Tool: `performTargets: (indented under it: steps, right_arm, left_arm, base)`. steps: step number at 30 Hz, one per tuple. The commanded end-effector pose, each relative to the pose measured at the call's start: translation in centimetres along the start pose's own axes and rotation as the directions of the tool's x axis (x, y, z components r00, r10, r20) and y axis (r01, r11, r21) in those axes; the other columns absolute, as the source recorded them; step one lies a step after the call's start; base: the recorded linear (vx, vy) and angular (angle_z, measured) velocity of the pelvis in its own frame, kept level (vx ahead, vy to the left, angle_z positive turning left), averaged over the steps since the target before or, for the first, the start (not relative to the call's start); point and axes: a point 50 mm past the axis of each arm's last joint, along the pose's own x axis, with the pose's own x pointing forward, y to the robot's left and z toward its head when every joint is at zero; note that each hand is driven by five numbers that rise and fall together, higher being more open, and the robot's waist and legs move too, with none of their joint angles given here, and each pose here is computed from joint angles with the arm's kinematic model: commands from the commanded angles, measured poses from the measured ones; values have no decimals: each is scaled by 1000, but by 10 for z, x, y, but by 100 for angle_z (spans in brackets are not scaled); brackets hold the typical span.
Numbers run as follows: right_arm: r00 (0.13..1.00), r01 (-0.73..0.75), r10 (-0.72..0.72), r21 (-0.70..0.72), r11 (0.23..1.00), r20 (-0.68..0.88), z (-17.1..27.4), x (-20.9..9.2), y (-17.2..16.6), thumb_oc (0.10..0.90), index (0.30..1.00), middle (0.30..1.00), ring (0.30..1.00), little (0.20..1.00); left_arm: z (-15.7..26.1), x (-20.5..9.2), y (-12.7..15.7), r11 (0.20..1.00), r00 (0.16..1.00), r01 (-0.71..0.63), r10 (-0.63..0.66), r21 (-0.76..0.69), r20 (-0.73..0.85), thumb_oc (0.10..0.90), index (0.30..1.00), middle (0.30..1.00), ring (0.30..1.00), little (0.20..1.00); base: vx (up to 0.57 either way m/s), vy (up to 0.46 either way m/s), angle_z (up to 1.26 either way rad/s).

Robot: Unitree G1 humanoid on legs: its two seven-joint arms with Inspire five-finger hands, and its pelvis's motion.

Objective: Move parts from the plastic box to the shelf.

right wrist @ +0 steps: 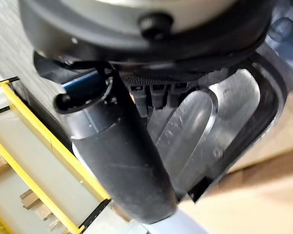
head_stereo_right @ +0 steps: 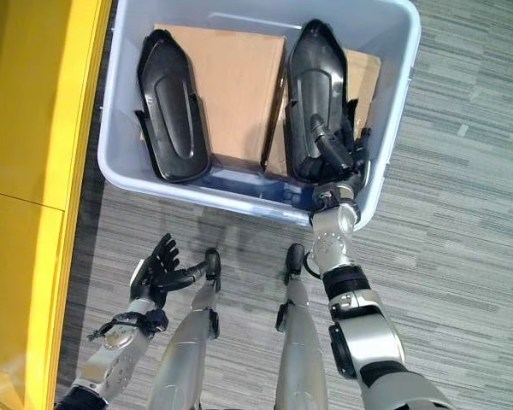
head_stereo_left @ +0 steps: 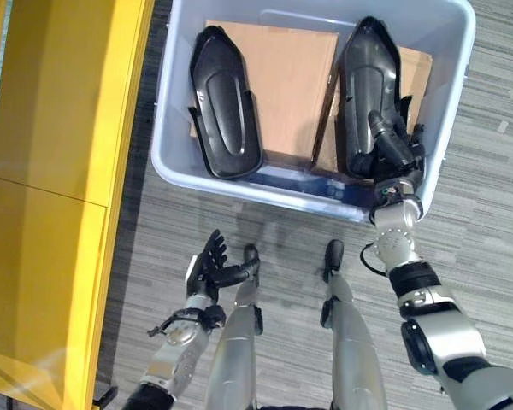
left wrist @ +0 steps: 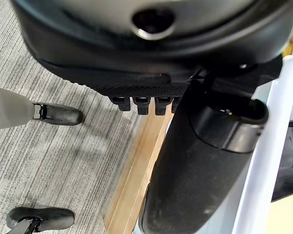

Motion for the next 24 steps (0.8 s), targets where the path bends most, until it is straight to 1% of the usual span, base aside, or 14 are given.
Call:
performTargets:
  steps: [1,5,7,9,11,12,14,15,16,17,18,19,22,24]
  right_arm:
    - [990,-133,133,11,991,-45,-11,-9,25,900,1000,1000,1000,1000]
    - [969,-247,247,24,969,-10,-2,-14,45,900,1000,1000,1000,1000]
    - [937,-348,348,22,937,23,5,-24,61,900,1000,1000,1000,1000]
    - [914,-405,404,19,914,41,9,-32,65,900,1000,1000,1000,1000]
    - [883,-465,465,-14,885,60,14,-43,66,900,1000,1000,1000,1000]
    - [883,-466,466,-15,885,61,14,-43,67,900,1000,1000,1000,1000]
    - [838,-528,534,-86,845,112,25,-57,69,900,1000,1000,1000,1000]
    - [802,-544,578,-215,811,153,36,-67,67,900,1000,1000,1000,1000]
    - [752,-508,628,-429,747,202,51,-80,64,900,1000,1000,1000,1000]
    - [746,-485,629,-468,739,220,54,-82,63,900,1000,1000,1000,1000]
    - [745,-485,629,-468,738,221,55,-82,63,900,1000,1000,1000,1000]
    - [737,-451,632,-520,725,242,58,-84,62,900,1000,1000,1000,1000]
    - [681,-334,673,-696,636,288,71,-93,63,900,1000,1000,1000,1000]
    - [629,-209,712,-815,540,311,81,-98,65,900,1000,1000,1000,1000]
  left_arm:
    - [18,-5,-2,999,996,23,-21,-30,92,900,1000,1000,1000,1000]
    - [20,-6,0,999,995,23,-19,-31,97,900,1000,1000,1000,1000]
    - [19,-7,2,999,995,16,-13,-32,95,900,1000,1000,1000,1000]
    - [20,-8,4,999,995,8,-4,-35,101,900,1000,1000,1000,1000]
    - [20,-9,6,999,995,0,4,-38,104,900,1000,1000,1000,1000]
    - [21,-9,6,999,994,0,4,-38,106,900,1000,1000,1000,1000]
    - [22,-10,8,999,993,-9,13,-37,116,900,1000,1000,1000,1000]
    - [23,-12,10,999,991,-18,22,-30,130,900,1000,1000,1000,1000]
    - [24,-14,13,1000,989,-25,25,-5,146,900,1000,1000,1000,1000]
    - [25,-15,14,1000,988,-23,23,-1,151,900,1000,1000,1000,1000]
    - [25,-15,14,1000,988,-22,22,-1,153,900,1000,1000,1000,1000]
    - [26,-16,14,1000,987,-24,23,7,158,900,1000,1000,1000,1000]
    - [30,-17,17,999,982,-32,25,35,185,900,1000,1000,1000,1000]
    - [32,-18,19,998,979,-43,31,54,200,900,1000,1000,1000,1000]
  base:
    - [0,0,0]
    - [0,0,0]
    - [11,11,2]
    - [0,0,0]
    - [0,0,0]
    - [0,0,0]
    - [0,0,0]
    - [0,0,0]
    - [0,0,0]
    - [-2,4,3]
    - [0,0,0]
    - [0,0,0]
    - [0,0,0]
    - [0,0,0]
